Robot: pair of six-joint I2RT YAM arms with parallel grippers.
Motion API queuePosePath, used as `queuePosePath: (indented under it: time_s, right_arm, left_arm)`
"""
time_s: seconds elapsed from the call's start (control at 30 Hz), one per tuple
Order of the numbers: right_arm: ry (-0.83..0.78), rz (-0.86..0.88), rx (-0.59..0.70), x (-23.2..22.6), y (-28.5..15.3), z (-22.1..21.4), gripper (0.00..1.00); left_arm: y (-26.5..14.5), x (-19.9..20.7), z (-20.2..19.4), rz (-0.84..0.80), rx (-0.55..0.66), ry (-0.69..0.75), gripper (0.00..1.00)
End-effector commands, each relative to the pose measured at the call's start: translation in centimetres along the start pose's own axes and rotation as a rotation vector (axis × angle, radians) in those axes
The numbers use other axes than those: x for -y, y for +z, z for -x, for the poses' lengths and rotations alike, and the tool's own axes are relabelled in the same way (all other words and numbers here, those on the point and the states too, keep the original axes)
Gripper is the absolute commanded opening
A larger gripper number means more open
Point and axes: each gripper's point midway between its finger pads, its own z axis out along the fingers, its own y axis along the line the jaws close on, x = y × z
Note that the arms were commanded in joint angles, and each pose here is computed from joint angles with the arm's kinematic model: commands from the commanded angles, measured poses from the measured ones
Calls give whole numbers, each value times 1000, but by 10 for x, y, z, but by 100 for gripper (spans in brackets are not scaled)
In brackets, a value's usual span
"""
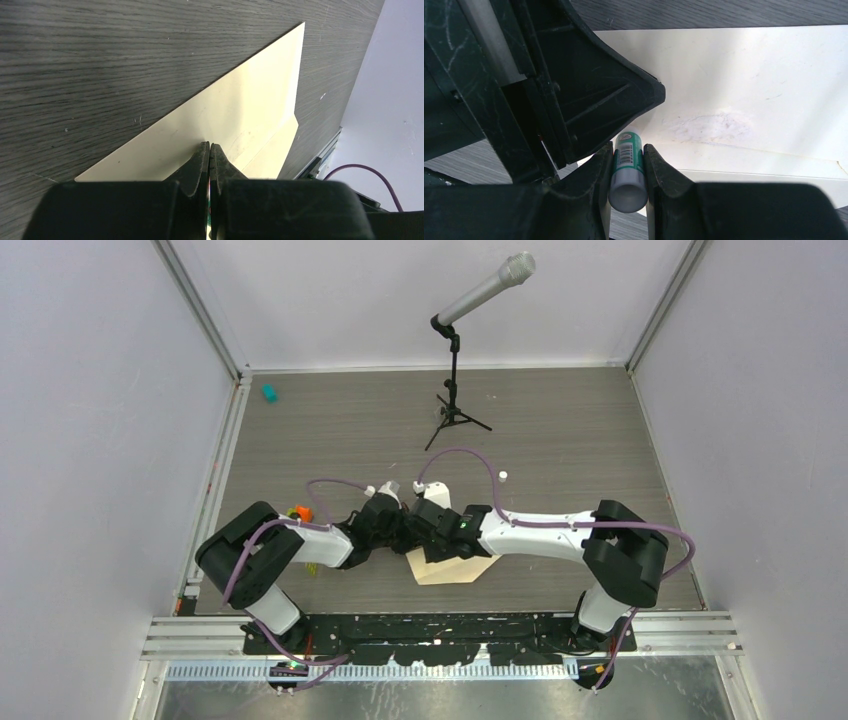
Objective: Place the letter into the envelope and seal it
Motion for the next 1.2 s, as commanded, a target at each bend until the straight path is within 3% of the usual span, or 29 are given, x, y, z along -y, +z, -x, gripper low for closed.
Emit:
queuePosePath:
  time_s: [0.0, 1.17]
  right_arm:
    - [8, -99, -20, 33, 0, -9, 1]
    - [133, -199, -23, 102, -10, 1, 1]
  left_arm:
    - [3, -39, -8, 134, -18, 22, 0]
    - [8, -37, -7, 139, -36, 35, 0]
